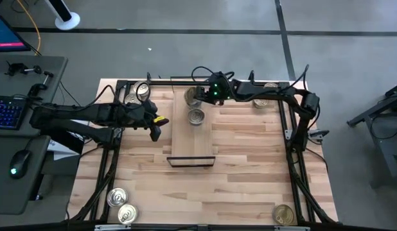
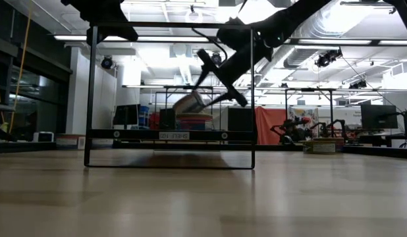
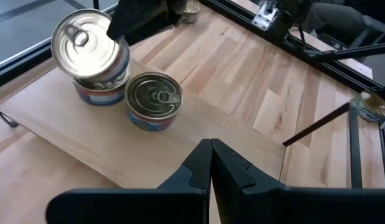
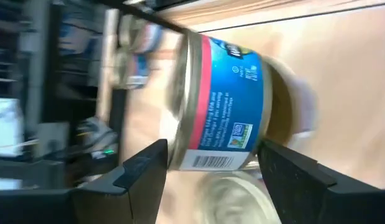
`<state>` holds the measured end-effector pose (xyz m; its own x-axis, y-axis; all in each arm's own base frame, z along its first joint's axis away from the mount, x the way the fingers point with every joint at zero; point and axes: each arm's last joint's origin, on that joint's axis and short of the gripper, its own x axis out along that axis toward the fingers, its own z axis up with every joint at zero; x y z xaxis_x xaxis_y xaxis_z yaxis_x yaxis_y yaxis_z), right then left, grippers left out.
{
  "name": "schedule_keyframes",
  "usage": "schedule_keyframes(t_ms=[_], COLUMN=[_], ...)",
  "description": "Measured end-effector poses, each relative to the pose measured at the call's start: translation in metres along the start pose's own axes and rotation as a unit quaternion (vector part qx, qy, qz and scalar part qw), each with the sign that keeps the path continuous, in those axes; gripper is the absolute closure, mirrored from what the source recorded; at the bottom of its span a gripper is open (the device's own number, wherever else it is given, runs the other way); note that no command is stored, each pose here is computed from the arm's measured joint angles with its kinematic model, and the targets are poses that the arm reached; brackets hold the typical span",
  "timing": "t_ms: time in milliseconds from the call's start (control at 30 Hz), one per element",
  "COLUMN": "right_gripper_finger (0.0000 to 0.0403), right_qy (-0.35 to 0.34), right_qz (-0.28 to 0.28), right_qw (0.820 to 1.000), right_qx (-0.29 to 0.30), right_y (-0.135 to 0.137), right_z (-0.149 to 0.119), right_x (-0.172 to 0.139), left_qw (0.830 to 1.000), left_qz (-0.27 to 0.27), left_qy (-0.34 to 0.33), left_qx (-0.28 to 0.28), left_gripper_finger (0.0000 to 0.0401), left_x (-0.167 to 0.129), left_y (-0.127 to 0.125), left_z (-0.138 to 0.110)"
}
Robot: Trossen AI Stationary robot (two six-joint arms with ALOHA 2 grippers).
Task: Stack canned seafood by type on shelf
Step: Stack the blue pink tuna can on top of the other blue pink tuna can on the shelf, then put the green tuna can on the shelf
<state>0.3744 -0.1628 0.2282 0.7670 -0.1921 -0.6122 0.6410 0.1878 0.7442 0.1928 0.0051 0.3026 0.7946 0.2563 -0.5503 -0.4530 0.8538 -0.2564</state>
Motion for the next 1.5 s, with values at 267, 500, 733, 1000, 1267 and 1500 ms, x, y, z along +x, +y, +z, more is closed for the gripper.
schedule_keyframes(t_ms=[267,500,733,1000,1267,1500], right_gripper_finger=[0.0165,0.0165,0.0165,0.0165,0.0165,0.0171], right_qy=[0.007,0.032,0.049,0.066,0.117,0.190], right_qz=[-0.019,-0.004,0.010,-0.036,-0.062,-0.113], right_qw=[1.000,0.999,0.996,0.986,0.968,0.934], right_qx=[-0.003,-0.021,-0.072,-0.150,-0.214,-0.282], right_y=[-0.002,0.000,0.003,0.006,0.007,-0.001], right_z=[0.004,0.002,0.005,0.001,-0.022,-0.043], right_x=[-0.002,-0.002,-0.014,-0.054,-0.059,-0.063], left_qw=[1.000,1.000,1.000,1.000,0.999,0.978], left_qz=[0.000,0.000,0.000,0.002,0.042,-0.005], left_qy=[0.000,0.000,0.000,0.002,0.024,0.205], left_qx=[0.000,0.000,0.001,0.007,-0.018,-0.039], left_gripper_finger=[0.0401,0.0401,0.0401,0.0401,0.0401,0.0401], left_x=[0.000,0.000,0.000,0.000,0.000,-0.008], left_y=[0.000,0.000,0.000,0.000,0.007,0.008], left_z=[0.000,0.000,0.000,0.000,-0.005,-0.033])
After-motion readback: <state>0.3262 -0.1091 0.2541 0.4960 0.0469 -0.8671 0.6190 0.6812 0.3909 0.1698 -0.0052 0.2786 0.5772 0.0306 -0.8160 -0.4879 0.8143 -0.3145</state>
